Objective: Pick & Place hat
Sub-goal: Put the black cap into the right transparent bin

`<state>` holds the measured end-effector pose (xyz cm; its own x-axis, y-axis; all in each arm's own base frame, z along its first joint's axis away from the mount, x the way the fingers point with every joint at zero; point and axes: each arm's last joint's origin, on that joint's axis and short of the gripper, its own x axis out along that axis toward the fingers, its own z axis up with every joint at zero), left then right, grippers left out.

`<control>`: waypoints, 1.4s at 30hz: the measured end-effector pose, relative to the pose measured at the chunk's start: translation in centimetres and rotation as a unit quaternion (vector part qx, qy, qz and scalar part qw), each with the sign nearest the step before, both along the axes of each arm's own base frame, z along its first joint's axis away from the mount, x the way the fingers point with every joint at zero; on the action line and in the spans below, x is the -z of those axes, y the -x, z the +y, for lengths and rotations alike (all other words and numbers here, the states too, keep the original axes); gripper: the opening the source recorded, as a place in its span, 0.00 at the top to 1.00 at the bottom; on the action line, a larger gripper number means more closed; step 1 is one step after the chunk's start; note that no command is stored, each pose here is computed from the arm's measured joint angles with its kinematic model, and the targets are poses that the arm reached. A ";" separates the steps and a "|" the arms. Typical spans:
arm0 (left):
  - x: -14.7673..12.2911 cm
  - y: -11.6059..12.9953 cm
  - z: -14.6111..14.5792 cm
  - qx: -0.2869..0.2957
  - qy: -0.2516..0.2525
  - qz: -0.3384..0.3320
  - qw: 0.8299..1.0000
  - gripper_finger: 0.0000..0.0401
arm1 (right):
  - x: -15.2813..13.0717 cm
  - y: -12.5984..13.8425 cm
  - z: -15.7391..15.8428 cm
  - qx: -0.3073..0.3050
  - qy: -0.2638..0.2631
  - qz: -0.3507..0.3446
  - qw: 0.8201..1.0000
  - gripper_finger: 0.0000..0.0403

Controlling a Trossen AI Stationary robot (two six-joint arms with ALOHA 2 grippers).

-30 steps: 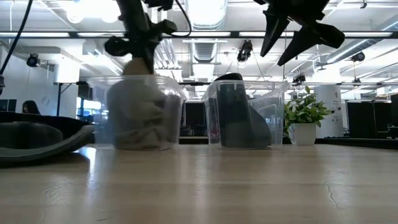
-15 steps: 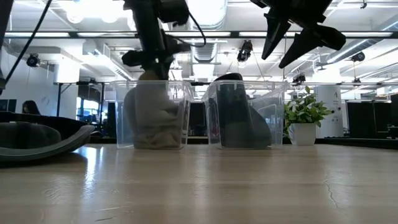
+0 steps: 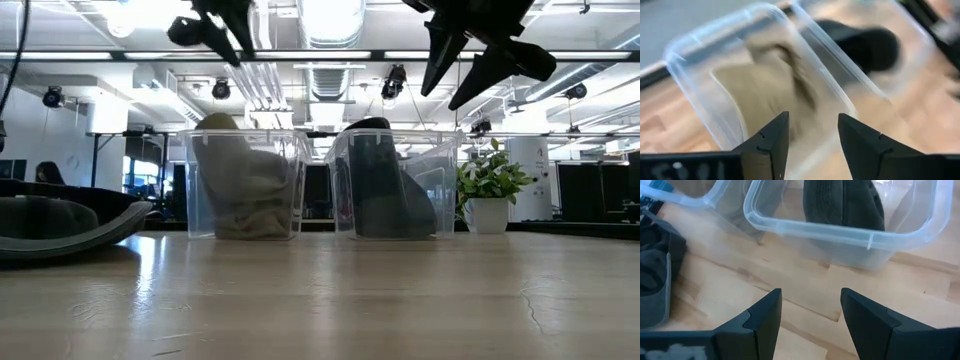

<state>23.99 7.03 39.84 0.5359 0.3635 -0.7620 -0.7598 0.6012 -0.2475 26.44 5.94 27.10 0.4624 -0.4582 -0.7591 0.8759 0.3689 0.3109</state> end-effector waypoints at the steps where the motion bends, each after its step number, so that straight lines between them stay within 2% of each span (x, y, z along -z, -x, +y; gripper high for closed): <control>1: -0.5 0.8 -0.7 0.023 0.009 -0.006 1.000 0.60 | 0.0 0.0 0.0 -0.004 -0.004 0.002 1.000 0.50; 4: -0.8 2.8 -3.3 0.092 0.041 -0.008 0.995 0.59 | -0.1 -0.3 0.2 -0.025 -0.022 -0.003 0.999 0.50; 7: 0.5 3.8 -6.2 0.131 0.068 0.019 0.989 0.59 | 0.0 -1.1 0.6 -0.057 -0.049 -0.021 0.997 0.50; 15: 8.2 5.2 -15.1 0.235 0.113 0.154 0.953 0.59 | 2.7 -5.8 2.4 -0.130 -0.117 -0.094 0.980 0.50; 21: 14.0 6.9 -18.3 0.190 0.109 0.255 0.942 0.59 | 6.2 -9.6 3.8 -0.165 -0.152 -0.148 0.963 0.50; 29: 18.3 7.6 -18.4 0.151 0.071 0.317 0.934 0.59 | 9.4 -12.7 4.7 -0.187 -0.141 -0.141 0.962 0.50; 32: 20.2 7.4 -18.4 0.151 0.073 0.310 0.936 0.59 | 10.1 -13.7 5.0 -0.197 -0.132 -0.133 0.962 0.50; 34: 21.7 7.0 -18.7 0.160 0.088 0.280 0.943 0.59 | 10.4 -14.3 5.1 -0.202 -0.127 -0.130 0.962 0.50; 38: 24.6 5.7 -19.4 0.178 0.132 0.189 0.957 0.59 | 10.5 -15.2 5.4 -0.205 -0.125 -0.126 0.963 0.50; 42: 26.1 3.8 -19.9 0.176 0.180 0.078 0.965 0.59 | 10.8 -15.2 5.5 -0.206 -0.127 -0.121 0.963 0.50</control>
